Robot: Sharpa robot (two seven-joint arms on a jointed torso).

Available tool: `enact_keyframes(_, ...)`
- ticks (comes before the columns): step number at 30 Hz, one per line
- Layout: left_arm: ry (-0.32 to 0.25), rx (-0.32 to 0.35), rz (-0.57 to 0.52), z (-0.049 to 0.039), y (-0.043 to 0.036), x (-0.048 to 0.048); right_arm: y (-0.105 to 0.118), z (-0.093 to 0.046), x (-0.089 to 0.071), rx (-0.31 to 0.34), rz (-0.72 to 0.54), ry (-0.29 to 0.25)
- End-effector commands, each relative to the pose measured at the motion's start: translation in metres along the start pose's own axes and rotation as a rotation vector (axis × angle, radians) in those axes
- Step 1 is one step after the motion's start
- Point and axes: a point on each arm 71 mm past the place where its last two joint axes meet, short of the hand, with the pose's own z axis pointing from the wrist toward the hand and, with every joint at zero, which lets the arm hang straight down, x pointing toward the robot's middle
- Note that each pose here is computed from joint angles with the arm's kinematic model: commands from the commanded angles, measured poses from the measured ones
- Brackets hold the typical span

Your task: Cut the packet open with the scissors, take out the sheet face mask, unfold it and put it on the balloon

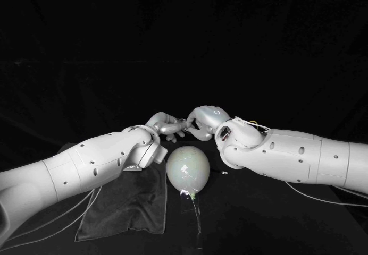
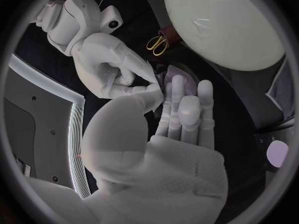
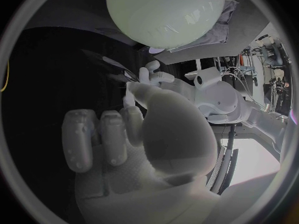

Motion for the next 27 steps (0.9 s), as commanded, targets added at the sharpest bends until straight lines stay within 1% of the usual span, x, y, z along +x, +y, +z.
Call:
enact_keyframes(1, 0.024, 0.047, -0.007, -0.0007, -0.0072, 0.0043, -0.0001, 0.0004, 0.0011, 0.021, -0.037, 0.008)
enact_keyframes(7, 0.004, 0.045, -0.01, -0.0009, -0.0065, 0.0018, -0.0006, 0.0006, 0.001, 0.025, -0.052, 0.006)
enact_keyframes(14, -0.029, 0.024, -0.017, -0.0007, -0.004, -0.0021, -0.0024, -0.0002, 0.0, 0.037, -0.064, -0.003)
enact_keyframes(19, -0.026, 0.011, -0.017, -0.0008, -0.0031, -0.0019, -0.0031, -0.0007, -0.0003, 0.042, -0.071, -0.004)
enact_keyframes(27, -0.009, 0.007, -0.022, -0.001, -0.0036, 0.0005, -0.0016, 0.0006, 0.0016, 0.044, -0.081, 0.014)
